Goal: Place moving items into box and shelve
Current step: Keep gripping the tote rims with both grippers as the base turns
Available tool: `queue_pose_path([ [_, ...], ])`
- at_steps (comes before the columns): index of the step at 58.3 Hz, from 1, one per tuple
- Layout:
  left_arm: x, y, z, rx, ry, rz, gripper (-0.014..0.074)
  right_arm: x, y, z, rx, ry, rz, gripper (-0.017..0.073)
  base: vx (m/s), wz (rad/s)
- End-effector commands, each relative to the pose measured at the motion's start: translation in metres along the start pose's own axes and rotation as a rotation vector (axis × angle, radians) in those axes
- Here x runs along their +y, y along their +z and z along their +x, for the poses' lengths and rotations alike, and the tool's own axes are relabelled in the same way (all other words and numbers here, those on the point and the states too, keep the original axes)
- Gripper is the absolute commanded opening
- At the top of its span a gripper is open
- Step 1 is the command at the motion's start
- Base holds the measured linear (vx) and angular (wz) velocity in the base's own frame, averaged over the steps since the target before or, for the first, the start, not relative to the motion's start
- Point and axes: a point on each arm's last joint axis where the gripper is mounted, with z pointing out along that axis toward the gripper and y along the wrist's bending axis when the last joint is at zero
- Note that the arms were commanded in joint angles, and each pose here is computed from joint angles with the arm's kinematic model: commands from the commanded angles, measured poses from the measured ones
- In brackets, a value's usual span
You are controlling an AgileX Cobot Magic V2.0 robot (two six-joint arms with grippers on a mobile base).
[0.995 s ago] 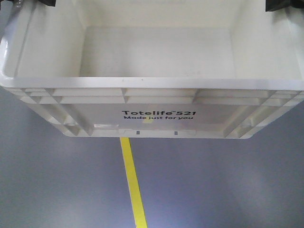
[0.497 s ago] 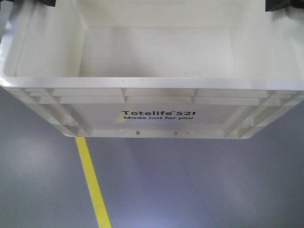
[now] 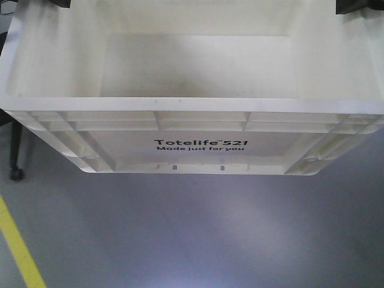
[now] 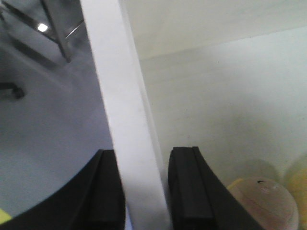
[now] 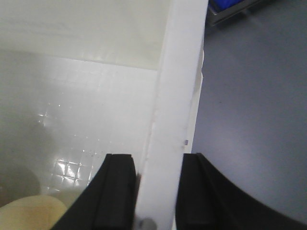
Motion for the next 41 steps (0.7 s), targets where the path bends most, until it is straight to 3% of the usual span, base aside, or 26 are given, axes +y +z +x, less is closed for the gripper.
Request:
queue_pose_path([
  [1, -0.0059, -0.0344, -0.0154, -0.22, 0.031, 0.037, -0.0001, 0.0034, -0.0307, -0.0194, -0.23, -0.012, -0.019, -0.0004, 0.39, -0.68],
  [41, -0.0058, -0.0344, -0.0154, -0.221, 0.032, 0.036, -0.0001, 0.0035, -0.0307, -0.0194, -0.23, -0.012, -0.02, -0.0004, 0.37, -0.61],
])
